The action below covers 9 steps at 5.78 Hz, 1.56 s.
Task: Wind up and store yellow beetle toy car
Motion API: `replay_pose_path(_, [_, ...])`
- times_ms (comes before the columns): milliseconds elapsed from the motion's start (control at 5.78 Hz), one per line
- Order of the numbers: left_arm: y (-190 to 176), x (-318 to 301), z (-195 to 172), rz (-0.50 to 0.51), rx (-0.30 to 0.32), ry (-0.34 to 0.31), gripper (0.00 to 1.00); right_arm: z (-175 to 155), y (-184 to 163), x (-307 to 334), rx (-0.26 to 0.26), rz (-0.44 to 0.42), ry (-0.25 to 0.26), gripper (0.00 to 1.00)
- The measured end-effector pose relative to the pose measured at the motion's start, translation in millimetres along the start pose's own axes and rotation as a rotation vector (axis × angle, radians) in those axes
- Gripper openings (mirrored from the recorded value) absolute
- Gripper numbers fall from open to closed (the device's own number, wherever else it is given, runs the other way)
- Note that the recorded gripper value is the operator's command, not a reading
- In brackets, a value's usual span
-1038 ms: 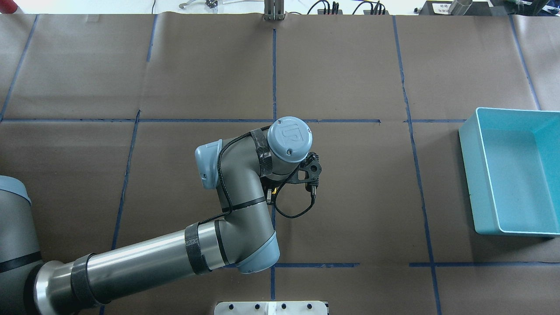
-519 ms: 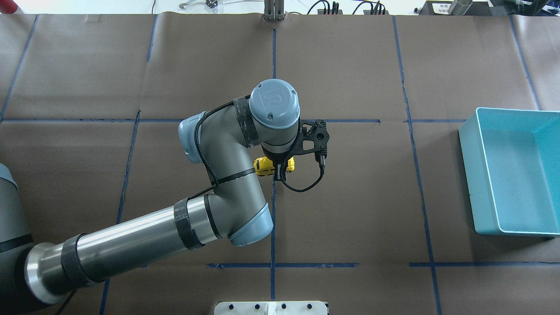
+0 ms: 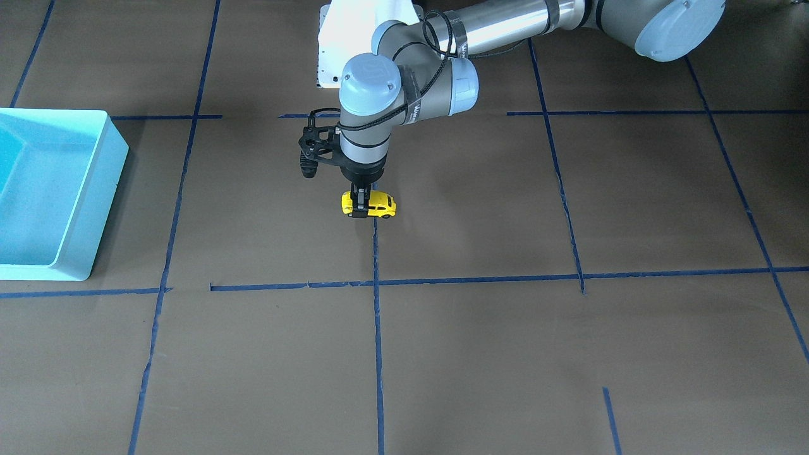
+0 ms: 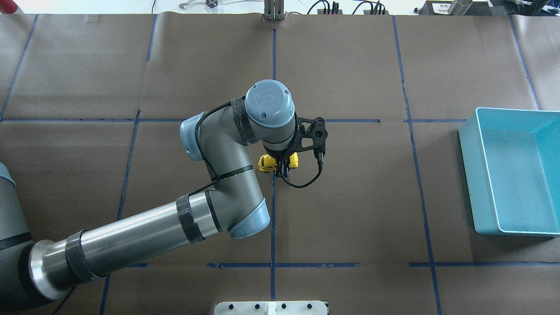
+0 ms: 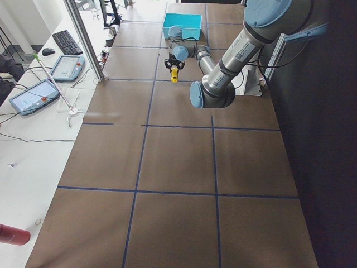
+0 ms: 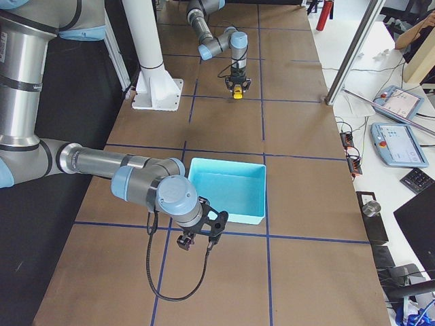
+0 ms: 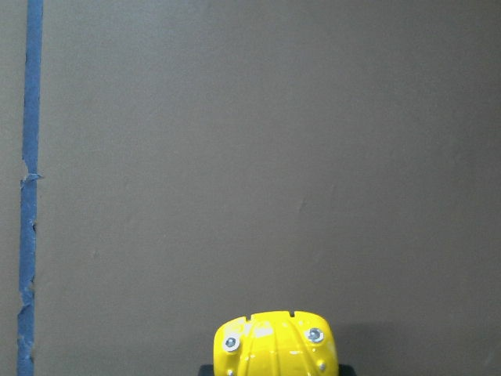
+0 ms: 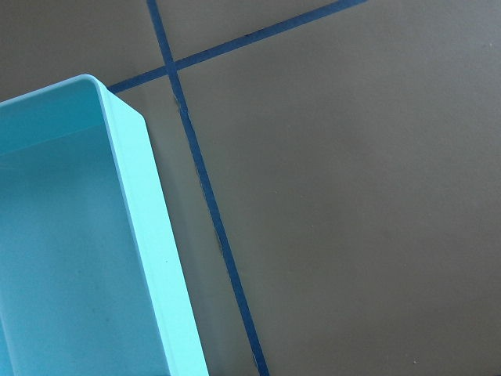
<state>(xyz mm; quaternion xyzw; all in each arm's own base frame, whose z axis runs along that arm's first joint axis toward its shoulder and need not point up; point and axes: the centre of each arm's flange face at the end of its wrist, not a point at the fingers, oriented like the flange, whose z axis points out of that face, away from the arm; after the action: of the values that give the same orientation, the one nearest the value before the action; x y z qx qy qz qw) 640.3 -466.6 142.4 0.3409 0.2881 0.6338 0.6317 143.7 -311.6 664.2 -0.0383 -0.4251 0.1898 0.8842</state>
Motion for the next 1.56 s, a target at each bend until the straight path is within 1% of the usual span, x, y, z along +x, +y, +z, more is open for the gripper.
replay_pose_path(346, [4, 0, 8, 0.006, 0.019, -0.005, 0.00, -2, 6, 5, 0.007, 0.009, 0.002, 1.00])
replay_pose_path(519, [8, 0, 11, 0.005, 0.021, -0.004, 0.00, 0, 6, 10, 0.005, 0.015, 0.025, 1.00])
replay_pose_path(692, [12, 0, 15, 0.004, 0.019, -0.001, 0.00, -1, 4, 14, 0.010, 0.012, 0.072, 1.00])
replay_pose_path(865, [16, 0, 17, 0.003, 0.017, 0.001, 0.00, -3, 3, 21, 0.017, 0.014, 0.155, 1.00])
replay_pose_path(1038, [20, 1, 19, 0.003, 0.019, 0.001, 0.00, -5, -1, 26, 0.025, 0.020, 0.222, 1.00])
replay_pose_path(1211, [23, 2, 20, 0.003, 0.018, 0.001, 0.00, -10, -7, 23, 0.036, 0.010, 0.240, 1.00])
replay_pose_path(1557, [32, 1, 20, -0.001, 0.016, -0.002, 0.00, -11, -10, 22, 0.040, 0.000, 0.247, 1.00])
